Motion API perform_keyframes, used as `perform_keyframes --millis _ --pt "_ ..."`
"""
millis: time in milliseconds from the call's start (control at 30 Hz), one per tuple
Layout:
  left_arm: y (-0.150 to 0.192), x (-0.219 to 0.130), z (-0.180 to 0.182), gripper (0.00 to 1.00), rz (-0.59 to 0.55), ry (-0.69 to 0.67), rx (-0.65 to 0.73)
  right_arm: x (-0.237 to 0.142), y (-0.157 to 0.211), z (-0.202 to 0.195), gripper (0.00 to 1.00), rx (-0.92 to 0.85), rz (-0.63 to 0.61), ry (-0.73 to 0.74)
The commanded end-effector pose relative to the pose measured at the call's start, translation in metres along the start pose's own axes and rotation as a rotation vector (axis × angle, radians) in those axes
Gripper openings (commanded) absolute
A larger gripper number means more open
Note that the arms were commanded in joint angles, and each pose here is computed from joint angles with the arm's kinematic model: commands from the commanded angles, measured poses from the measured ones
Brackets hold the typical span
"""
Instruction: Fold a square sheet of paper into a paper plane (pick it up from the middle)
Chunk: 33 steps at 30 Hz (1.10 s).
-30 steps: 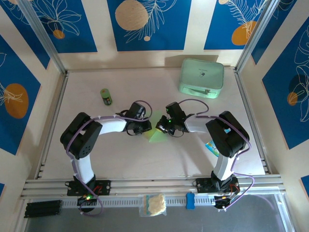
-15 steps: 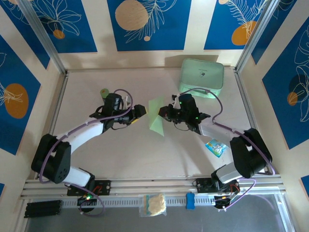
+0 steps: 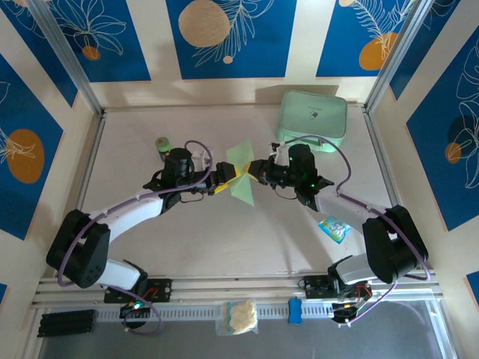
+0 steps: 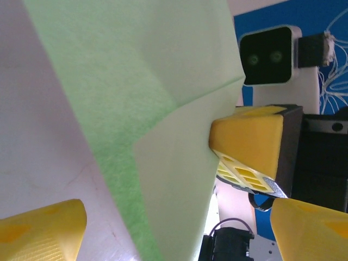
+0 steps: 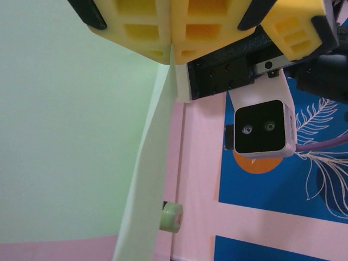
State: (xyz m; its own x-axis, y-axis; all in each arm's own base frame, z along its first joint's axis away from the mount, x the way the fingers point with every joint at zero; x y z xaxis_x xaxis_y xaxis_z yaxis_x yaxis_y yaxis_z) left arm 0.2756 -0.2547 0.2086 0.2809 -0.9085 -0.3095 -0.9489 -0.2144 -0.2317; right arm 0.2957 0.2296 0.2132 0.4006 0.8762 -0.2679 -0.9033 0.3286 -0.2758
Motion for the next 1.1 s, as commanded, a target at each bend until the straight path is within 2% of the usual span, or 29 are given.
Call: perform_keyframes --millis 0,133,600,700,767,900,1000,1067 --pt "0.000 0.008 -0.017 0.84 0.025 0.083 0.049 -0.003 0.000 0.011 0.02 0.001 0.017 -0.070" --pt "-0.002 0.009 -0.018 0.76 0.015 0.093 0.044 -0.003 0.000 0.007 0.02 0.015 0.014 -0.076" --pt "-0.008 0.002 -0.018 0.28 -0.052 0.034 0.102 -0.004 0.003 -0.005 0.09 0.042 0.022 -0.056" --pt "-0.009 0.002 -0.016 0.19 -0.058 0.021 0.096 -0.006 0.002 -0.008 0.17 0.041 0.021 -0.043" --pt "-0.010 0.002 -0.014 0.13 -0.063 0.013 0.094 -0.009 0.003 -0.014 0.27 0.043 0.006 -0.005" --pt "-0.012 -0.001 -0.008 0.07 -0.071 -0.029 0.106 -0.024 0.001 -0.033 0.46 0.051 -0.046 0.157" --pt "-0.012 -0.008 0.002 0.06 -0.064 -0.147 0.149 -0.041 0.000 -0.048 0.55 0.044 -0.096 0.306" --pt "-0.013 -0.017 0.013 0.06 -0.052 -0.313 0.209 -0.053 0.000 -0.056 0.60 0.036 -0.122 0.398"
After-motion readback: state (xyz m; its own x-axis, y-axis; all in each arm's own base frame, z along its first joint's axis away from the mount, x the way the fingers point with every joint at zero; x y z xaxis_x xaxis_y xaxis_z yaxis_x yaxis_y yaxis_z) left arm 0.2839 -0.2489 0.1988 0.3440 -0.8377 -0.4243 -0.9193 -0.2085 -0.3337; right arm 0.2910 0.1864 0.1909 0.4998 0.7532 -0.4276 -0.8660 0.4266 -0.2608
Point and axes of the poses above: each hand's point on the last joint's axis, 136 mm out from that joint toward the fingers, its own x axis out along the fingers, its own z axis along the line the jaws close on, y = z × x, the point moved 5 cm from there along -x, back along the fingers, and after that the axes turned 3 degrees about -x, right-handed, at the moved point
